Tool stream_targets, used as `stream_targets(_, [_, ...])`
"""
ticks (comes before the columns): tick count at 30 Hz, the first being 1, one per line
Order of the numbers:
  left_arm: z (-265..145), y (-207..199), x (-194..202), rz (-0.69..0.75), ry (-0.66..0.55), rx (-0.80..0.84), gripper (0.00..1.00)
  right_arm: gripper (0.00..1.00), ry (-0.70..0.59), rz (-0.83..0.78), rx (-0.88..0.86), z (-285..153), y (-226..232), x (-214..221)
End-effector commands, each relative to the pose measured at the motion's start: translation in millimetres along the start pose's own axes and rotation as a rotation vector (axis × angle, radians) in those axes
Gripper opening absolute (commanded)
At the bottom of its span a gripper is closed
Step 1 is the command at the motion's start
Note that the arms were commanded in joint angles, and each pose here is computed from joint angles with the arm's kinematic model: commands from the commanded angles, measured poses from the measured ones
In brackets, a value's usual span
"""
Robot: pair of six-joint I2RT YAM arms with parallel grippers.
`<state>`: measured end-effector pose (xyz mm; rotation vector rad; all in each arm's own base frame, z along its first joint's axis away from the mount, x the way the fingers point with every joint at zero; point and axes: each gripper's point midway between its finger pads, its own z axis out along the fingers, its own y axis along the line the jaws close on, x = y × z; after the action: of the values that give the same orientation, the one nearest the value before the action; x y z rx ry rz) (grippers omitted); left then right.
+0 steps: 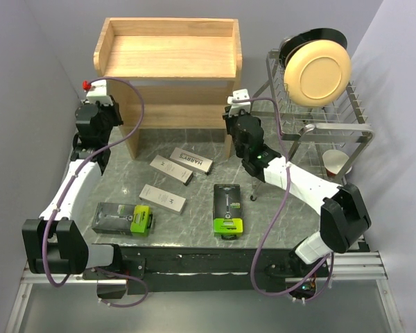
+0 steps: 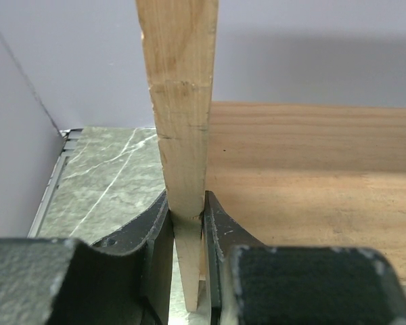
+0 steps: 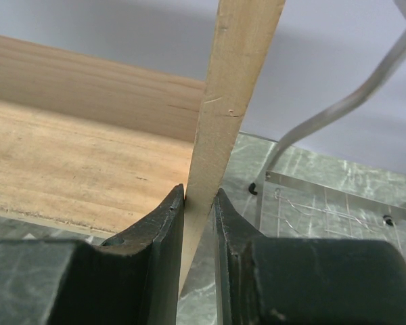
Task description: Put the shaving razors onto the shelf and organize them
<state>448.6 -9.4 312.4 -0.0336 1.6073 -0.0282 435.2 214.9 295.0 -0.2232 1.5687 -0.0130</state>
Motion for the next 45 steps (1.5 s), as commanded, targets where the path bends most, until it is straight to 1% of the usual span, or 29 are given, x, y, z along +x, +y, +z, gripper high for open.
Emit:
stream_targets(1, [-5,-61,37,-0.069,0.12,0.224,0.06,0.0,-0.074,-0.01,0.015,-14,-10,-32])
stream_targets(8, [-5,-72,39,-0.083,0.13,0.259,0.07,0.0,-0.074,-0.001,0.07,-10,-18,-36])
stream_targets(15, [-8,-85,45,-0.085,0.137,0.294,0.06,0.0,-0.06,-0.041,0.103,-14,-23,-35])
stream_targets(20, [-9,-92,51,-0.094,0.15,0.309,0.06,0.0,-0.049,-0.048,0.098,-17,-24,-29])
stream_targets(22, [-10,-89,52,-0.103,0.163,0.282,0.07,0.0,-0.055,-0.04,0.072,-17,-19,-30])
stream_targets(23, [-11,-86,53,-0.104,0.171,0.267,0.09,0.0,-0.057,-0.046,0.049,-17,-15,-31])
stream_targets(24, [-13,-82,50,-0.107,0.171,0.247,0.24,0.04,-0.062,-0.043,0.024,-18,-11,-33])
stream_targets(25, [-19,-78,50,-0.106,0.188,0.231,0.31,0.08,-0.072,-0.042,-0.024,-18,-2,-36])
stream_targets(26, [-23,-76,46,-0.101,0.185,0.223,0.38,0.19,-0.081,-0.04,-0.037,-20,0,-41])
stream_targets(27, [-27,-74,42,-0.091,0.185,0.216,0.54,0.25,-0.092,-0.04,-0.05,-22,4,-46])
stream_targets(28, [-34,-71,32,-0.086,0.167,0.207,0.58,0.31,-0.101,-0.056,-0.066,-24,8,-50])
stream_targets(29, [-42,-70,37,-0.074,0.202,0.208,0.64,0.37,-0.105,-0.064,-0.074,-30,14,-54])
stream_targets(30, [-47,-67,30,-0.057,0.2,0.2,0.99,0.41,-0.113,-0.064,-0.074,-32,17,-64])
stream_targets(31, [-57,-65,19,-0.063,0.181,0.198,0.99,0.45,-0.107,-0.07,-0.085,-35,21,-67])
stream_targets(32, [-66,-65,20,-0.065,0.193,0.203,1.0,0.52,-0.101,-0.07,-0.11,-41,27,-74])
stream_targets(33, [-74,-64,20,-0.062,0.193,0.207,1.0,0.54,-0.095,-0.066,-0.125,-45,30,-75])
stream_targets(34, [-88,-64,8,-0.069,0.161,0.215,1.0,0.57,-0.089,-0.051,-0.147,-49,35,-75])
stream_targets(35, [-96,-66,7,-0.079,0.159,0.233,0.99,0.62,-0.067,-0.055,-0.18,-56,40,-72])
stream_targets(36, [-105,-68,15,-0.098,0.184,0.243,1.0,0.67,-0.048,-0.054,-0.194,-59,42,-68])
stream_targets(37, [-118,-70,7,-0.106,0.162,0.263,0.99,0.69,-0.025,-0.036,-0.215,-63,46,-63])
stream_targets(38, [-126,-76,11,-0.114,0.176,0.304,1.0,0.72,0.018,-0.05,-0.239,-69,48,-51])
stream_targets(39, [-134,-78,25,-0.127,0.22,0.317,1.0,0.73,0.037,-0.048,-0.272,-76,55,-44])
stream_targets(40, [-142,-81,27,-0.135,0.228,0.34,0.99,0.73,0.058,-0.03,-0.29,-81,58,-36])
stream_targets(41, [-147,-84,35,-0.139,0.257,0.361,0.99,0.75,0.095,-0.038,-0.313,-89,59,-21])
stream_targets(42, [-156,-88,49,-0.155,0.308,0.389,1.0,0.76,0.113,-0.037,-0.356,-97,67,-13])
stream_targets(45, [-167,-92,70,-0.182,0.377,0.412,1.0,0.77,0.207,-0.042,-0.393,-116,72,20])
